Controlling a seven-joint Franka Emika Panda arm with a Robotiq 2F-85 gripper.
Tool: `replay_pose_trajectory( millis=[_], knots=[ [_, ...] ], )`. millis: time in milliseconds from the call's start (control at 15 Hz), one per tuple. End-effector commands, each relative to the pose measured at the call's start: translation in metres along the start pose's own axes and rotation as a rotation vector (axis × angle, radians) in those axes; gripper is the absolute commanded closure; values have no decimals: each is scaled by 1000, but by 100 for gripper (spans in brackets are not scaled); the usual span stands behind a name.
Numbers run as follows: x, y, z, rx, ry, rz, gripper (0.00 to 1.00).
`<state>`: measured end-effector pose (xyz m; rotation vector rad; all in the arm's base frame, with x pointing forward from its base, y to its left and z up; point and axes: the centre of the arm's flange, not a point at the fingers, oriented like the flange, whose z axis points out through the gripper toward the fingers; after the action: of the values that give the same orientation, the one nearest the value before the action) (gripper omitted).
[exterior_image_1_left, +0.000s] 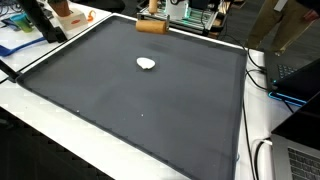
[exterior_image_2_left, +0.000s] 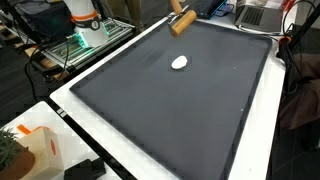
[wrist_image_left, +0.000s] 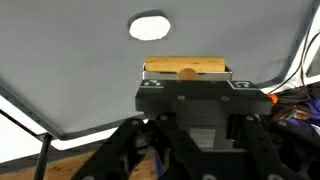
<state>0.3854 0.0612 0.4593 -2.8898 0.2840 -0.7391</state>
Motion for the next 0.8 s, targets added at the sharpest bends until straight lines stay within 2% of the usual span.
replay_pose_trajectory(
  millis=[0,133,267,400,600,667,733],
  knots=[
    [0,9,-7,-73,70,-12,77],
    [-7,14,-14,-96,98,-21,77],
    [-10,13,-16,-123,48,-50,77],
    [-2,-3,-20,-133,-1,-85,77],
    [14,-26,-24,-128,-109,-255,77],
    [20,-35,-27,-160,-136,-302,77],
    [24,-43,-28,-145,-147,-359,77]
  ],
)
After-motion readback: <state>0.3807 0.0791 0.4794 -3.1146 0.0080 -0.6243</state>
